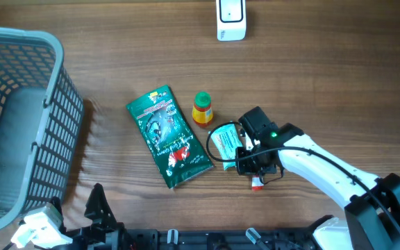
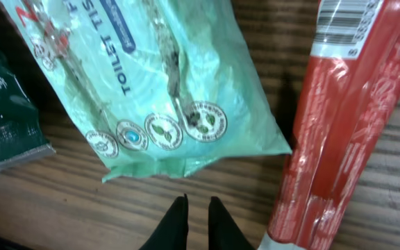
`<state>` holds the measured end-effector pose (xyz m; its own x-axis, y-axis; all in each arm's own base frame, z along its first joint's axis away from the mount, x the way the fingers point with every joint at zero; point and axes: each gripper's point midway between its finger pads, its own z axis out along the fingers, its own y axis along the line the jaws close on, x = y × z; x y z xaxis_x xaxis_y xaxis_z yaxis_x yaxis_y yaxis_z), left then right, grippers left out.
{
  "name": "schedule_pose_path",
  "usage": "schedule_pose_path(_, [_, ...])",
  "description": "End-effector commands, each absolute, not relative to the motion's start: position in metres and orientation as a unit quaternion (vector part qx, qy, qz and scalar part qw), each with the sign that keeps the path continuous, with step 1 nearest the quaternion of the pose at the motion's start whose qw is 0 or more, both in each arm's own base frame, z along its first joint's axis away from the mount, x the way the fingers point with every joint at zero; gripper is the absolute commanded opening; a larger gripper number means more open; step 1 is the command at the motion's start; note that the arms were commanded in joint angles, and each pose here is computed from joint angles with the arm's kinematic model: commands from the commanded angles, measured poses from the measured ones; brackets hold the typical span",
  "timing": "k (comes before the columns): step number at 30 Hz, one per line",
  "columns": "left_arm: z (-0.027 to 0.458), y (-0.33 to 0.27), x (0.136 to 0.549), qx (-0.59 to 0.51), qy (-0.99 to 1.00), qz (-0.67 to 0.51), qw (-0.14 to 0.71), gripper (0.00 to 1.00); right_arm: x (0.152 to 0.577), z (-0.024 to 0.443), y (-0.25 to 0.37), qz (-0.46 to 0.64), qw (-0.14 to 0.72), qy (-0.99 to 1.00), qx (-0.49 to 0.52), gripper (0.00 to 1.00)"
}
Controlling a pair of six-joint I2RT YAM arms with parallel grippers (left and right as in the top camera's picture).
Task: Scan the item barcode
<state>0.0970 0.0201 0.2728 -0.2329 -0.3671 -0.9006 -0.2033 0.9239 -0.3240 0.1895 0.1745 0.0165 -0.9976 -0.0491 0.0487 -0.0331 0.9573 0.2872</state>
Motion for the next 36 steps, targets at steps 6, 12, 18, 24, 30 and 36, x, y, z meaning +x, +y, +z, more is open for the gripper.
schedule_pose_path(6, [0.273,0.021,0.097,-0.187,0.780,-0.069,0.593,1.00,0.232,0.036,0.137,-0.051,-0.046,-0.994,-0.089,0.53])
schedule_pose_path(12, [0.273,0.021,0.097,-0.187,0.780,-0.069,0.593,1.00,0.238,0.017,0.118,-0.041,-0.052,-0.990,-0.124,0.49])
schedule_pose_path(18, [0.273,0.021,0.097,-0.187,0.780,-0.069,0.593,1.00,0.212,-0.006,0.115,-0.028,0.016,-0.996,-0.087,0.36])
schedule_pose_path(24, [0.273,0.021,0.097,-0.187,0.780,-0.069,0.593,1.00,0.200,-0.022,0.127,-0.069,0.039,-0.993,-0.087,0.47])
schedule_pose_path(30, [0.273,0.021,0.097,-0.187,0.780,-0.069,0.593,1.00,0.199,-0.022,0.130,-0.070,0.039,-0.993,-0.084,0.05])
schedule_pose_path(36, [0.273,0.021,0.097,-0.187,0.780,-0.069,0.593,1.00,0.227,0.002,0.146,-0.115,-0.016,-0.990,-0.079,0.04])
